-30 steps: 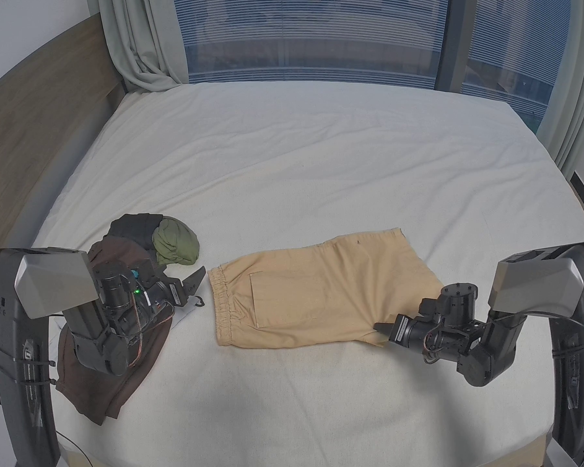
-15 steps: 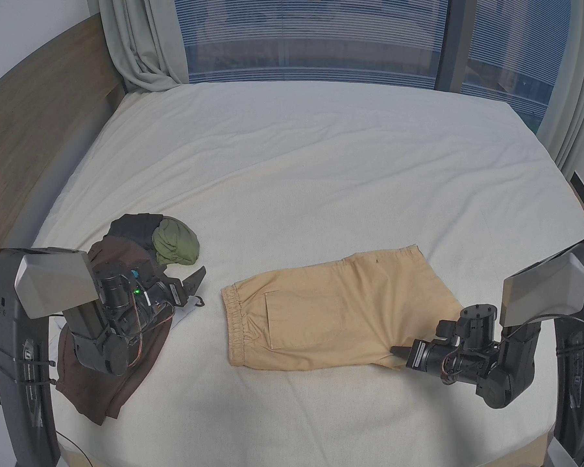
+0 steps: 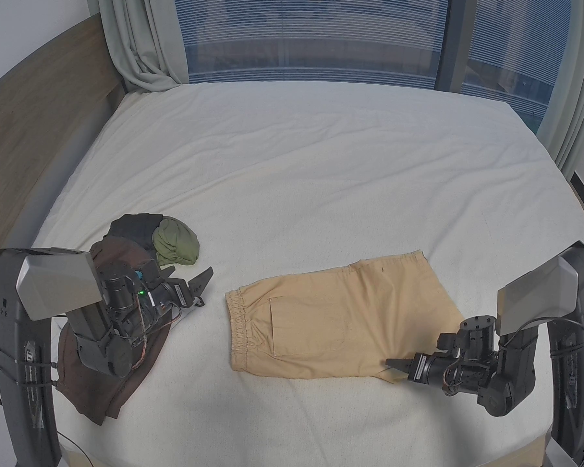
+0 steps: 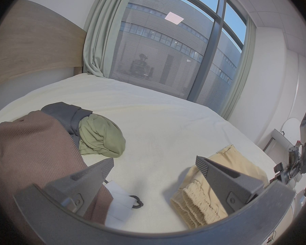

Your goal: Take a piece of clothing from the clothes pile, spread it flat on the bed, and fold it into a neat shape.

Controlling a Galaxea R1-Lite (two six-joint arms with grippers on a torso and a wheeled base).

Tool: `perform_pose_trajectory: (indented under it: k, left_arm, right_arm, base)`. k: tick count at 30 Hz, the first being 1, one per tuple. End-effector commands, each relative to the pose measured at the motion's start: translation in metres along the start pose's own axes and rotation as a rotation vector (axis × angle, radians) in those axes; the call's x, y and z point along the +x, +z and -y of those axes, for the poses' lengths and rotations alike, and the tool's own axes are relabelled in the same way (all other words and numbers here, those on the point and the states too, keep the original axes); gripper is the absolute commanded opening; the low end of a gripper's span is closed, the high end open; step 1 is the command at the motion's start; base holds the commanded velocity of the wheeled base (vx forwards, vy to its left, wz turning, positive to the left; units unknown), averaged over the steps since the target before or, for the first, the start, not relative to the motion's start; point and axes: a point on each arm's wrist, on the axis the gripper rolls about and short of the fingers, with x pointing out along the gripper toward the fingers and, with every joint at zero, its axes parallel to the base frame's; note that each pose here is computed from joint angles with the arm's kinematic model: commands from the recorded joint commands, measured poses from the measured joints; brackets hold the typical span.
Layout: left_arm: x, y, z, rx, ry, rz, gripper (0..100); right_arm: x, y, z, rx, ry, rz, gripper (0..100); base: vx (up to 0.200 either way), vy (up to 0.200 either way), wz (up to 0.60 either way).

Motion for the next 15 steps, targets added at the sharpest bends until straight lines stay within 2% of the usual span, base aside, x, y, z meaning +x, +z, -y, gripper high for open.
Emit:
perform_pose_trajectory:
  k: [1,8,15]
  left_arm:
    - [-0.001,-0.001,0.005,-0.004,-0.035,-0.012,100]
    - [-0.003,-0.003,0.007,-0.01,-0.1,-0.036,100]
    - [-0.005,-0.005,0.007,-0.014,-0.143,-0.056,100]
  right_arm:
    - [-0.007,-0.007,-0.001,-0.006,-0.01,-0.032,100]
    - [-0.026,-0.023,-0.011,-0.045,-0.014,-0.102,100]
    - [-0.039,-0.032,-0.032,-0.094,0.049,-0.132,100]
  base:
    - [0.0,0.0,0.0]
    - [0.0,0.0,0.0]
    - [0.0,0.0,0.0]
